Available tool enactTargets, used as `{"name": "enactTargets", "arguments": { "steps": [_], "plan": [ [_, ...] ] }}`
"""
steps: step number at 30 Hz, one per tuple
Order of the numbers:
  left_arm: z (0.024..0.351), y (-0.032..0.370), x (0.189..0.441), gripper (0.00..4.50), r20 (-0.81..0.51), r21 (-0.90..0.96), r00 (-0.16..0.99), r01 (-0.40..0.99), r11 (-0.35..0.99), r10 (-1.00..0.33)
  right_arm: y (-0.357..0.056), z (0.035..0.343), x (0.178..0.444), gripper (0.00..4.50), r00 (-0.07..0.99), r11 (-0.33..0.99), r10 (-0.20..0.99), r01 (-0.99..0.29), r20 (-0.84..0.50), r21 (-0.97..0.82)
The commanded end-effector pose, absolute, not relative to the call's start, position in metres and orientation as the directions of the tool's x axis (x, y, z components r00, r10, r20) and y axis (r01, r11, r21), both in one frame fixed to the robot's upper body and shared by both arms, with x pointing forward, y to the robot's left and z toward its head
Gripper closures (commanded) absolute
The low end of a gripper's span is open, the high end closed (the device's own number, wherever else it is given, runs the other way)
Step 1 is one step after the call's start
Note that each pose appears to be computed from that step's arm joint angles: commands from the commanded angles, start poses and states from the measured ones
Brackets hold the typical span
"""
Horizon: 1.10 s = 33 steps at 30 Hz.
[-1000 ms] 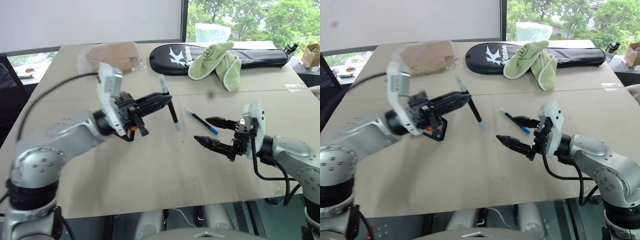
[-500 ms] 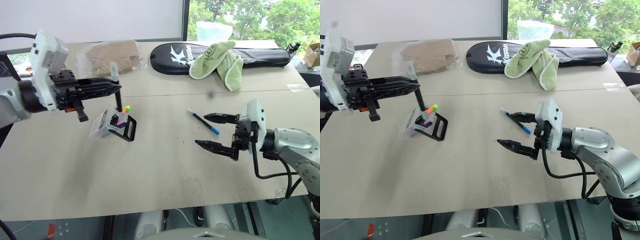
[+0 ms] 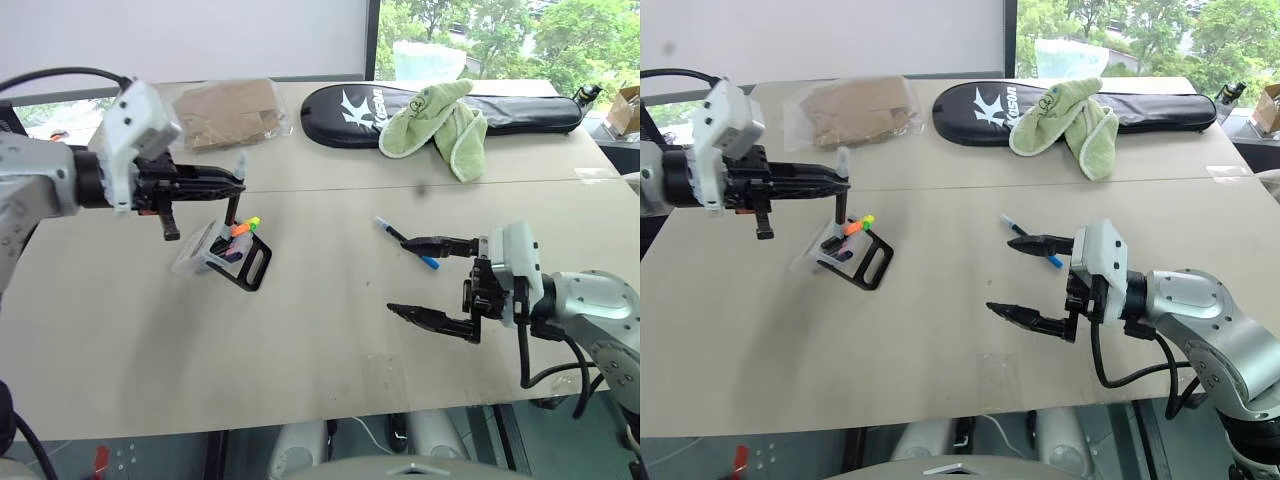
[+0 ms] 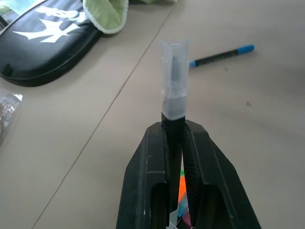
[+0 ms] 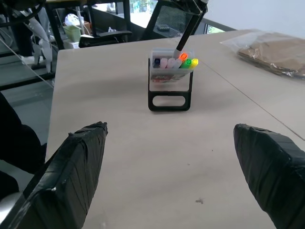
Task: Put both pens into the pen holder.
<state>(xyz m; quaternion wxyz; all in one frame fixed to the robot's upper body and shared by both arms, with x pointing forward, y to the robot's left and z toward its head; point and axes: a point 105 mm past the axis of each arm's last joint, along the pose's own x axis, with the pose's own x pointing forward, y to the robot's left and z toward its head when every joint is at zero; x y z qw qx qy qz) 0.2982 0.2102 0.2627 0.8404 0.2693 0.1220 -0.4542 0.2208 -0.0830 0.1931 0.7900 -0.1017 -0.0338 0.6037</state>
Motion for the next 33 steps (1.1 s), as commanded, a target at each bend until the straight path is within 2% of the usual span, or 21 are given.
{"name": "enactTargets", "arguments": {
  "steps": [1, 3, 6, 8, 13, 20, 23, 30, 33],
  "plan": [
    [0.271, 0.206, 0.293, 3.55, -0.456, 0.400, 0.539, 0.835, 0.378, -0.708, -0.080, 0.199, 0.218, 0.00, 0.271, 0.250, 0.961, -0.935, -0.052, -0.252],
    [0.268, 0.203, 0.291, 2.70, -0.468, 0.410, 0.525, 0.842, 0.351, -0.711, -0.081, 0.199, 0.224, 0.00, 0.303, 0.280, 0.952, -0.924, -0.052, -0.259],
    [0.275, 0.200, 0.291, 1.26, -0.406, 0.397, 0.530, 0.836, 0.379, -0.744, -0.081, 0.196, 0.233, 0.00, 0.346, 0.320, 0.936, -0.912, -0.062, -0.257],
    [0.285, 0.198, 0.288, 0.23, -0.339, 0.354, 0.528, 0.838, 0.415, -0.778, -0.083, 0.183, 0.253, 0.00, 0.442, 0.407, 0.889, -0.882, -0.116, -0.239],
    [0.296, 0.180, 0.271, 0.23, -0.205, 0.223, 0.463, 0.880, 0.419, -0.862, -0.100, 0.142, 0.305, 0.00, 0.662, 0.638, 0.693, -0.747, -0.284, -0.184],
    [0.263, 0.134, 0.253, 0.23, -0.103, 0.104, 0.444, 0.895, 0.435, -0.890, -0.119, 0.099, 0.337, 0.00, 0.726, 0.775, 0.504, -0.619, -0.468, -0.125],
    [0.244, 0.117, 0.249, 0.19, -0.081, 0.067, 0.483, 0.876, 0.478, -0.872, -0.123, 0.086, 0.341, 1.04, 0.712, 0.779, 0.478, -0.614, -0.515, -0.126],
    [0.228, 0.090, 0.248, 0.19, 0.017, -0.107, 0.545, 0.835, 0.540, -0.839, -0.128, 0.083, 0.335, 4.41, 0.689, 0.788, 0.479, -0.611, -0.543, -0.080],
    [0.225, 0.082, 0.253, 0.19, 0.059, -0.250, 0.563, 0.808, 0.534, -0.824, -0.132, 0.100, 0.334, 4.47, 0.721, 0.806, 0.516, -0.592, -0.462, -0.023]
  ]
}}
